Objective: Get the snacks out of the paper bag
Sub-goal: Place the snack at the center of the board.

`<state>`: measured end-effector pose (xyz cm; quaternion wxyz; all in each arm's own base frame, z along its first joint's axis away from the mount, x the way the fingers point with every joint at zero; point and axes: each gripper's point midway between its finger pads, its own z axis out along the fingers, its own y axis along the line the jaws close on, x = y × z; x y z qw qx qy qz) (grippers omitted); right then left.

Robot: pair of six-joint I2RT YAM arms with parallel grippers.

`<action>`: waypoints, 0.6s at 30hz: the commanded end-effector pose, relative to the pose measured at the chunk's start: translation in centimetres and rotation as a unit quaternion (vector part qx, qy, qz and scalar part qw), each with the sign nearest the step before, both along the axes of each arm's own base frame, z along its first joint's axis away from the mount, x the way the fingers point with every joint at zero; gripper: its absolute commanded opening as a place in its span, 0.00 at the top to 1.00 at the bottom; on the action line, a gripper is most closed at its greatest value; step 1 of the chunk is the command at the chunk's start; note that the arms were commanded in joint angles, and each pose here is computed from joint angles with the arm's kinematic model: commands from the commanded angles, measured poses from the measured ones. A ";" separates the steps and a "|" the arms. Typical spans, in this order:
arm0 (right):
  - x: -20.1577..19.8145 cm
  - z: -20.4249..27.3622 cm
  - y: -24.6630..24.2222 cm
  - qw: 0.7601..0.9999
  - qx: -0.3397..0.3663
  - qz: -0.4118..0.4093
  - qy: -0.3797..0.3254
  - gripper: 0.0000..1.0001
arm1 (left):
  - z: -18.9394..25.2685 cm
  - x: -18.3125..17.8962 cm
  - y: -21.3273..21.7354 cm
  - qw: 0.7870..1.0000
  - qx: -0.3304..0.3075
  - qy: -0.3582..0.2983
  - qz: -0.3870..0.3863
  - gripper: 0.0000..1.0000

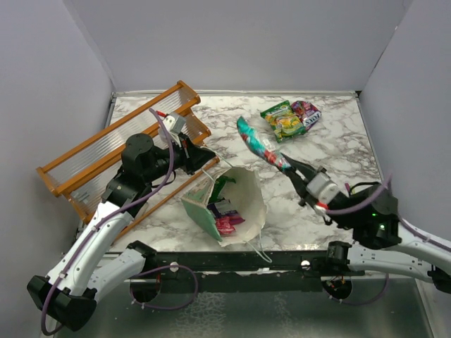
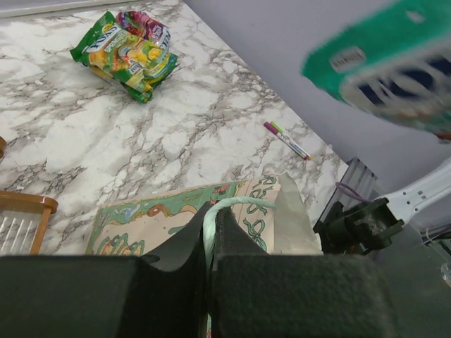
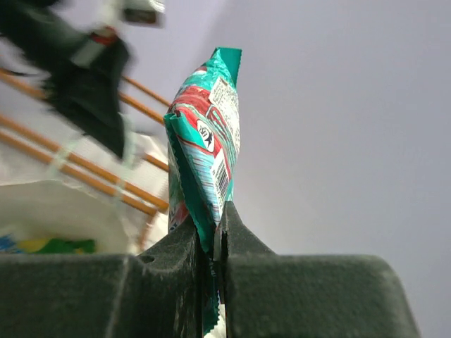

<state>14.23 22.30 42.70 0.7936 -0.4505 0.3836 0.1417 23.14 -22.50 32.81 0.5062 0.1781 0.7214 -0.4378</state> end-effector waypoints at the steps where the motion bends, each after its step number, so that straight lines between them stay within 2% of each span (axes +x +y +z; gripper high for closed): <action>1: 7.3 0.1 -4.1 0.954 0.121 -0.267 0.059 0.99 | 2.0 -0.2 0.4 1.000 -0.010 -0.025 0.007 1.00; 3: 8.4 -0.6 -4.1 0.940 0.133 -0.310 0.057 0.99 | 1.9 -0.3 0.4 1.000 -0.010 -0.024 0.006 1.00; 6: 10.8 -2.3 -2.5 0.938 0.126 -0.314 0.071 0.99 | 1.9 -0.4 0.4 1.000 -0.011 -0.022 0.006 1.00; 8: 14.0 -4.0 -2.2 0.937 0.123 -0.308 0.107 0.99 | 1.9 -0.5 0.4 1.000 -0.011 -0.022 0.005 1.00; 13: 20.3 -8.1 -2.4 0.920 0.184 -0.267 0.222 0.99 | 1.5 -0.6 0.5 1.000 -0.009 -0.019 0.006 1.00; 18: 25.4 -11.3 -4.5 0.865 0.304 -0.208 0.340 0.99 | 1.0 -0.6 0.2 1.000 -0.010 -0.011 -0.002 1.00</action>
